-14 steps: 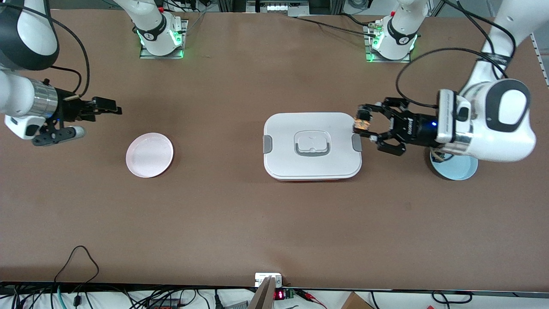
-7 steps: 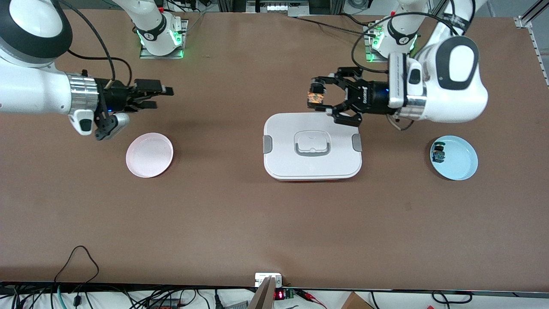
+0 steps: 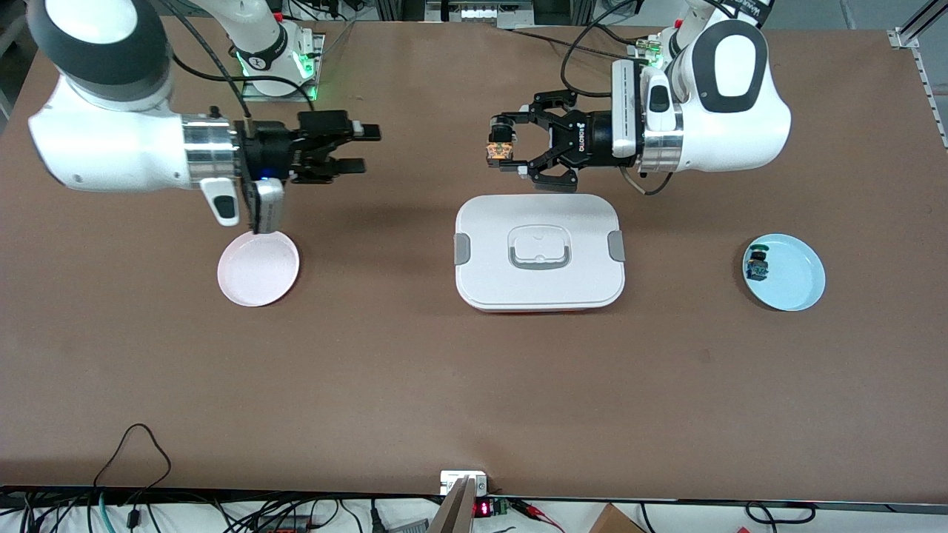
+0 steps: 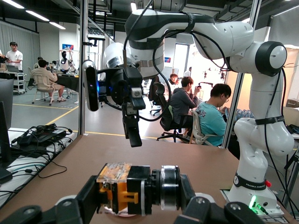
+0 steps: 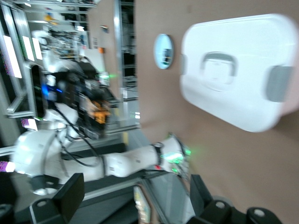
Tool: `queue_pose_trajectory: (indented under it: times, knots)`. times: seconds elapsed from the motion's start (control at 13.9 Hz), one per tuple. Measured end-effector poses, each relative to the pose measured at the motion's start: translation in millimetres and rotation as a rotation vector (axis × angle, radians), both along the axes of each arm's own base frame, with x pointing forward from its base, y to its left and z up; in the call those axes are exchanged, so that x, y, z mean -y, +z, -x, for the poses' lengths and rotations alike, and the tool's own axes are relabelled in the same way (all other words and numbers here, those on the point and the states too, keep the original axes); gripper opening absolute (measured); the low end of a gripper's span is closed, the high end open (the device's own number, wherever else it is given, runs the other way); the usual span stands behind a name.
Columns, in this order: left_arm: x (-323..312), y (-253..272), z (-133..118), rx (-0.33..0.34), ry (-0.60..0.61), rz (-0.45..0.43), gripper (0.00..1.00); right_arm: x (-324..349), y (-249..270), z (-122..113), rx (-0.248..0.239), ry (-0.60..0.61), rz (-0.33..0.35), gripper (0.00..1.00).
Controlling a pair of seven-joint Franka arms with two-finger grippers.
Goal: Transfer orange switch to right arm and place
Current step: 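Lift the orange switch with the left gripper while the right gripper approaches, then close the right gripper on the orange switch held by the left gripper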
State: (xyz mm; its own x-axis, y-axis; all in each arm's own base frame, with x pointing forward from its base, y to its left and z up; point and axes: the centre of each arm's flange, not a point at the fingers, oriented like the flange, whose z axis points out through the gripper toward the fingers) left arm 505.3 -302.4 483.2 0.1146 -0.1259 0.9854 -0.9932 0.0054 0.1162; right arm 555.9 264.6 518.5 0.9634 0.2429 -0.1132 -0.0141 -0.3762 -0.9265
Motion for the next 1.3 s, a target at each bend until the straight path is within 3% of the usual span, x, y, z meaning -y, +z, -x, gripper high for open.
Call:
queue_pose_trajectory:
  times: [0.22, 0.5, 0.79, 1.3]
  knots:
    - [-1, -3, 4, -0.01, 0.014, -0.002, 0.71, -35, -18, -6, -0.106, -0.085, -0.12, 1.0]
    - [-4, -1, 2, -0.026, 0.039, 0.025, 0.71, -97, -21, 8, -0.188, -0.207, -0.209, 1.0]
    - [-5, -1, 2, -0.03, 0.041, 0.037, 0.71, -139, -20, 29, -0.239, -0.258, -0.237, 1.0]
    - [-6, 0, 1, -0.031, 0.042, 0.039, 0.71, -139, -32, 30, -0.316, -0.289, -0.255, 1.0]
